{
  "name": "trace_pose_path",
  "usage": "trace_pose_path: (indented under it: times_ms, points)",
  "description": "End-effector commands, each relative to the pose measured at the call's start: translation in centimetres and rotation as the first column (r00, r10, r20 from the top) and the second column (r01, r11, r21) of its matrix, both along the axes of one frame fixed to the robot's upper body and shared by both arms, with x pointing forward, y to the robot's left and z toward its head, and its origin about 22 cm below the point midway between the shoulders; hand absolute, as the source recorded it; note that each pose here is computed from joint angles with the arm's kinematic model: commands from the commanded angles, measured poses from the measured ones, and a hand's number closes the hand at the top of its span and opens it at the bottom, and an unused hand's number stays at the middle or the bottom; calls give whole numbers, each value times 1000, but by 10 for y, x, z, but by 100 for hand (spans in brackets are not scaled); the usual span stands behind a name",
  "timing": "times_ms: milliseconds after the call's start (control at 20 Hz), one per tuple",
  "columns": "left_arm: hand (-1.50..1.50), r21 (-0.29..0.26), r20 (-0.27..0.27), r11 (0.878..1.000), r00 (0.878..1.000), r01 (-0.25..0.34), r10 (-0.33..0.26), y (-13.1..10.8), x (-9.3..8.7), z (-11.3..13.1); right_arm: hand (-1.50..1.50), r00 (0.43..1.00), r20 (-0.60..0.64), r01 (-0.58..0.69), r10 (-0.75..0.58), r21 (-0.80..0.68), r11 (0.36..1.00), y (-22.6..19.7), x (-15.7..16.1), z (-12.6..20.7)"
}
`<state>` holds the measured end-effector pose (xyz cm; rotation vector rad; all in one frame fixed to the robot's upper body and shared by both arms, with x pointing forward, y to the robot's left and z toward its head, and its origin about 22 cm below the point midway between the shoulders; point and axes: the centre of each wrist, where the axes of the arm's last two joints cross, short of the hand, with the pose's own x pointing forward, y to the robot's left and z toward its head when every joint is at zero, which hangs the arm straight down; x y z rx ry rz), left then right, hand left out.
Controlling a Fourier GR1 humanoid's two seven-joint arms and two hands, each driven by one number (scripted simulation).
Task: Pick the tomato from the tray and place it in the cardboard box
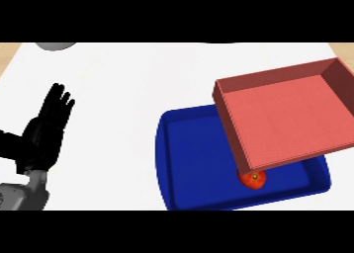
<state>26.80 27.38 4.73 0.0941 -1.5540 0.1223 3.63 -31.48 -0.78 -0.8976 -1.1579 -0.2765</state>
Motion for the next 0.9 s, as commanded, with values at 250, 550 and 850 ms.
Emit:
trace_pose_path:
  times_ms: [250,550,850]
  points:
    - [0,-10,-2,999,999,50,-50,-8,-8,14,-150,973,-153,-150,173,154,977,20,12,90]
    - [0,-22,-11,999,999,34,-34,-19,-4,14,-150,974,-84,-191,209,188,963,44,40,126]
    - [0,-8,-15,1000,999,29,-30,-15,-6,5,-150,964,-181,-161,194,184,970,56,63,122]
